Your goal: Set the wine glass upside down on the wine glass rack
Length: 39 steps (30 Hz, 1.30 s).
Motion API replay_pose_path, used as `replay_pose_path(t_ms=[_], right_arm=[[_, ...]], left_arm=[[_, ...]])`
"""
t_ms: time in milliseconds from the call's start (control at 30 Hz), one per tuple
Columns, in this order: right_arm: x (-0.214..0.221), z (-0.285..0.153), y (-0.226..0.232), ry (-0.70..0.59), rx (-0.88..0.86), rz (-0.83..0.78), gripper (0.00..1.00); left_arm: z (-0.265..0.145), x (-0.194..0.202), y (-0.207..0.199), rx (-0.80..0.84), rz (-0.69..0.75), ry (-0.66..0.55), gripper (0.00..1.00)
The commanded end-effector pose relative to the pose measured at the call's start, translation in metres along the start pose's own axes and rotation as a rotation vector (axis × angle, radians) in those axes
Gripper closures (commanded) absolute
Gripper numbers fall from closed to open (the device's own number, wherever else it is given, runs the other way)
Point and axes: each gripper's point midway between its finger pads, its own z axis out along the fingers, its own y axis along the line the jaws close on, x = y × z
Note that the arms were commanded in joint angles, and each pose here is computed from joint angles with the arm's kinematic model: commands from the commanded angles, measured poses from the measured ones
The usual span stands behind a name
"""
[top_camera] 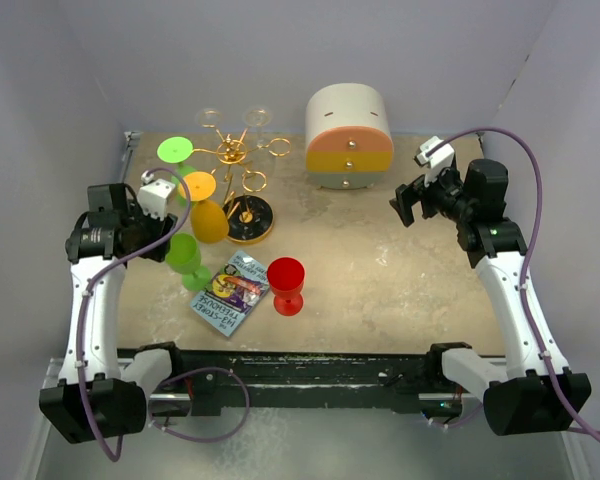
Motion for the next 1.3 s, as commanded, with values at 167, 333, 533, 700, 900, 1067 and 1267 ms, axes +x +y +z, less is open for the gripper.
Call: replay_pose_path(t_ms=[167,333,533,700,900,1067,1267], right_arm=[[-0.018,-0.005,-0.005,-0.042,0.014,-0.031,0.00],[-0.016,-0.003,-0.005,-0.033,0.008,-0.025,0.00],[-0.014,-0.001,-0.005,-0.026,0.004,-0.022,0.00],[-0.012,0.000,-0.005,-0.020,0.001,-0.020,0.00],[-0.013,0.000,-0.004,-0.021,-0.002,-0.021,0.00],[-0.013,0.000,-0.003,-0.022,-0.005,-0.020,0.00],[-0.014,-0.001,-0.002,-0.025,-0.013,-0.020,0.00]], left_arm=[[0.028,-0.002,-0.002,0.114,0.002,-0.033,0.41],[0.038,-0.003,-0.001,0.136,0.003,-0.021,0.52],[0.042,0.007,0.003,0.108,0.017,0.009,0.70],[0.037,0.017,0.012,0.038,0.045,0.027,0.82],[0.016,0.019,0.030,-0.083,0.087,0.041,1.00],[-0.014,0.013,0.054,-0.238,0.119,0.046,1.00],[-0.061,-0.005,0.068,-0.355,0.127,-0.007,1.00]])
